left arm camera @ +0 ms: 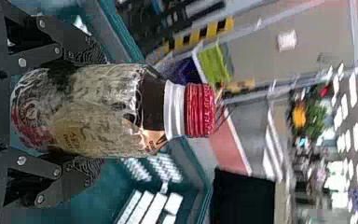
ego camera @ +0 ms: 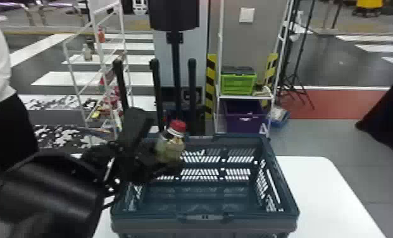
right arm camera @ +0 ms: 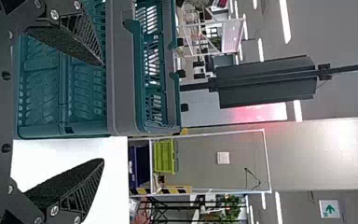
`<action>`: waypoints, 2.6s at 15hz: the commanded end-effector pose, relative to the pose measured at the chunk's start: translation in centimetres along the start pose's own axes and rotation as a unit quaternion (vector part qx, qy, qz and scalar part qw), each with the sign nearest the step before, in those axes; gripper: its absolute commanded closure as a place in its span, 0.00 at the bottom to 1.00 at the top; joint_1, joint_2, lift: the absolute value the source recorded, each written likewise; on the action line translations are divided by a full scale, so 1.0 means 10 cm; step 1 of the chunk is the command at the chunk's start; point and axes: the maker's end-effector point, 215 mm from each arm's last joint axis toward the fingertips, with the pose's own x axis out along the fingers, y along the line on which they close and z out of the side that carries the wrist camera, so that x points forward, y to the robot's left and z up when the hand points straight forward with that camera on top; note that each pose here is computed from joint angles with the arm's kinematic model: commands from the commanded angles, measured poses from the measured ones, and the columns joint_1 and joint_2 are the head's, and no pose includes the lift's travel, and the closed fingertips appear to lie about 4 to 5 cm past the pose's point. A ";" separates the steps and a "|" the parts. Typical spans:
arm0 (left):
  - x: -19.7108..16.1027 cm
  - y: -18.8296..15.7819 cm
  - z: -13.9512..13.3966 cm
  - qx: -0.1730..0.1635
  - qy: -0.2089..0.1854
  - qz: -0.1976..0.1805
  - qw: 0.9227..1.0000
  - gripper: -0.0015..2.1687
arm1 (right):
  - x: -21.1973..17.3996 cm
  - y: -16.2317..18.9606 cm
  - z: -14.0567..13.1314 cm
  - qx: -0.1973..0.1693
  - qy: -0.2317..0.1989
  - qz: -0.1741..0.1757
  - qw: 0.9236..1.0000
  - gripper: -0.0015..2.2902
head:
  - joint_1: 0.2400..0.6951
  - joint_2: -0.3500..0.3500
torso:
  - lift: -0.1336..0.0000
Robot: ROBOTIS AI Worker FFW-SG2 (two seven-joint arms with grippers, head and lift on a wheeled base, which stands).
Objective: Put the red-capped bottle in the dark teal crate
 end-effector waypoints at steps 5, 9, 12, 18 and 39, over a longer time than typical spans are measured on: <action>0.76 -0.50 -0.46 0.033 0.134 -0.139 0.981 0.99 | -0.05 -0.03 0.00 0.003 -0.009 -0.004 1.000 0.07 | 0.57 0.50 | 1.00; 1.10 -0.62 -0.79 0.063 0.198 -0.167 0.964 0.99 | -0.05 -0.03 0.02 0.004 -0.013 -0.004 1.000 0.07 | 0.57 0.50 | 1.00; 1.27 -0.73 -0.99 0.096 0.221 -0.183 0.953 0.99 | -0.06 -0.03 0.04 0.005 -0.021 -0.005 1.000 0.07 | 0.57 0.50 | 1.00; 1.38 -0.65 -1.23 0.154 0.250 -0.164 0.942 0.99 | -0.06 -0.03 0.07 0.007 -0.027 -0.007 1.000 0.07 | 0.57 0.50 | 1.00; -0.05 0.18 -0.42 -0.033 0.104 0.133 0.985 0.01 | -0.02 -0.04 0.13 0.005 -0.033 -0.006 0.999 0.07 | 0.57 0.50 | 1.00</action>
